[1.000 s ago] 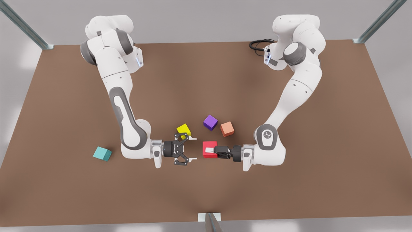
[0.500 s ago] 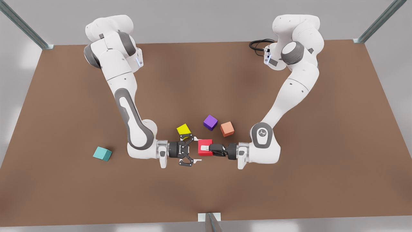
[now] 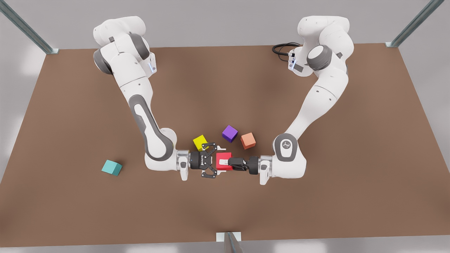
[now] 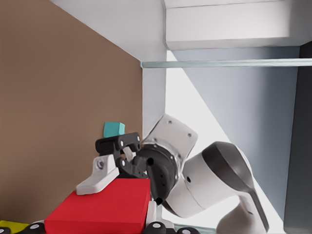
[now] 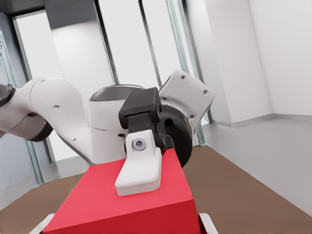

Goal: Pick up red wooden cube and pass to hand red wooden cube and place in blue wooden cube

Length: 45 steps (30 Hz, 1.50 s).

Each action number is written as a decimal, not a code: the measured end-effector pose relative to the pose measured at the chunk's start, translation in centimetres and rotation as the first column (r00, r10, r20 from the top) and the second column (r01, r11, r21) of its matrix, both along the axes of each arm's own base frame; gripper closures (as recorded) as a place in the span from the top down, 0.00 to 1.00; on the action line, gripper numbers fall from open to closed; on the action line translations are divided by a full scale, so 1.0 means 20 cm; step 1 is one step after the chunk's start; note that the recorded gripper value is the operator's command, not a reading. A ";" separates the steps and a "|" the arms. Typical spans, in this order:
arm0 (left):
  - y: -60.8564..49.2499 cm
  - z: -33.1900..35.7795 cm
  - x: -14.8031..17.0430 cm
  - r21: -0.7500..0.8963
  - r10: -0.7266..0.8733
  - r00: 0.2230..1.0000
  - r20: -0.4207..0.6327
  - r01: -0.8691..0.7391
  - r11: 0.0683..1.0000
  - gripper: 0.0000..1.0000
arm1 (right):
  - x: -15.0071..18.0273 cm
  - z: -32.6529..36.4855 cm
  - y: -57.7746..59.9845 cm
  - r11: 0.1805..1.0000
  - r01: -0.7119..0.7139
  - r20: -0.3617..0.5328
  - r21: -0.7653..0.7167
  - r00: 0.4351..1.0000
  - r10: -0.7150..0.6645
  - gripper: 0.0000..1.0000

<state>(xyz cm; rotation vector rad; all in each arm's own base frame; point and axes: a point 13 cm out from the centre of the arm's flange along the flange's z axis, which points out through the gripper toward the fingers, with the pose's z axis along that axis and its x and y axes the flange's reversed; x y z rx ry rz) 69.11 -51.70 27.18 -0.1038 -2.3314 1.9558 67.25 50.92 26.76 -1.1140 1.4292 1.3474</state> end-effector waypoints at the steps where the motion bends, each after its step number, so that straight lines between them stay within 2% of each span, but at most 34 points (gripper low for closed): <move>1: 0.00 0.00 0.00 0.000 0.000 1.000 -0.001 0.000 1.000 0.60 | 0.00 0.01 0.01 1.000 0.000 0.002 0.003 1.000 0.000 1.00; 4: 0.00 -0.01 0.00 0.000 0.000 1.000 -0.003 0.000 1.000 0.60 | -0.01 0.03 0.03 1.000 -0.002 0.004 0.012 1.000 0.002 0.98; 6: 0.00 -0.01 0.00 0.000 0.000 1.000 -0.003 0.000 1.000 0.60 | -0.01 0.03 0.04 1.000 -0.001 0.004 0.012 1.000 0.001 0.63; 7: 0.00 -0.01 0.00 0.000 0.000 1.000 -0.004 0.000 1.000 0.60 | -0.01 0.04 0.05 1.000 -0.001 0.004 0.012 1.000 0.001 0.55; 9: 0.00 -0.01 0.00 0.000 0.001 1.000 -0.004 -0.001 1.000 0.60 | -0.01 0.03 0.04 1.000 0.001 0.004 0.010 1.000 -0.001 0.55; 10: 0.00 -0.01 0.00 0.000 0.001 1.000 -0.005 -0.001 1.000 0.69 | -0.01 0.03 0.05 1.000 0.001 0.004 0.009 1.000 -0.001 0.55; 11: 0.00 0.00 0.00 -0.003 0.002 1.000 -0.005 -0.002 1.000 1.00 | -0.01 0.03 0.04 1.000 0.002 0.003 0.009 1.000 -0.002 0.55; 16: 0.04 0.03 0.03 -0.013 0.010 1.000 0.006 -0.010 1.000 1.00 | 0.01 0.04 0.02 1.000 0.009 0.003 0.007 1.000 -0.009 0.55; 20: 0.44 0.06 0.21 -0.019 0.052 0.999 0.007 -0.052 0.998 1.00 | 0.14 0.10 -0.27 0.999 0.052 0.015 -0.012 0.999 -0.051 0.56; 23: 1.01 0.14 0.34 0.019 0.057 0.997 0.042 -0.058 0.998 1.00 | 0.09 0.10 -0.74 0.987 0.034 0.031 -0.158 0.999 -0.030 0.56; 24: 1.20 0.21 0.30 0.134 -0.012 0.993 0.119 -0.004 0.991 1.00 | 0.08 0.10 -0.92 0.969 0.012 0.058 -0.248 0.998 0.002 0.56; 25: 1.32 0.31 0.21 0.322 -0.139 0.969 0.204 0.068 0.944 1.00 | 0.07 0.09 -1.13 0.934 -0.010 0.085 -0.358 0.995 0.043 0.56; 26: 1.45 0.34 0.12 0.510 -0.267 0.938 0.221 0.122 0.851 1.00 | 0.05 0.06 -1.33 0.880 -0.033 0.099 -0.474 0.991 0.090 0.56; 28: 1.73 0.40 -0.01 0.774 -0.418 0.896 0.147 0.159 0.613 1.00 | -0.01 -0.03 -1.74 0.722 -0.075 0.074 -0.687 0.982 0.172 0.56; 30: 2.04 0.51 -0.11 0.914 -0.426 0.904 0.032 0.146 0.379 1.00 | -0.07 -0.13 -2.07 0.526 -0.121 0.008 -0.842 0.972 0.236 0.56; 31: 2.19 0.52 -0.27 0.967 -0.377 0.924 -0.067 0.154 0.205 1.00 | -0.10 -0.17 -2.22 0.425 -0.145 -0.034 -0.894 0.966 0.257 0.56; 32: 2.26 0.56 -0.43 0.980 -0.329 0.937 -0.113 0.159 0.117 1.00 | -0.13 -0.20 -2.36 0.329 -0.163 -0.075 -0.930 0.961 0.266 0.56; 34: 2.33 0.63 -0.55 0.983 -0.271 0.955 -0.124 0.156 0.100 1.00 | -0.17 -0.25 -2.61 0.166 -0.190 -0.145 -0.968 0.957 0.252 0.55; 37: 2.30 0.60 -0.59 0.977 -0.241 0.960 -0.142 0.175 0.122 1.00 | -0.24 -0.34 -2.86 0.004 -0.219 -0.214 -0.976 0.956 0.200 0.55; 40: 2.25 0.59 -0.61 0.974 -0.232 0.961 -0.150 0.184 0.135 1.00 | -0.21 -0.45 -2.96 -0.067 -0.202 -0.210 -0.977 0.966 0.151 0.55; 45: 2.20 0.58 -0.62 0.971 -0.221 0.963 -0.154 0.189 0.144 1.00 | -0.08 -0.58 -3.00 -0.096 -0.134 -0.141 -0.986 0.987 0.079 0.55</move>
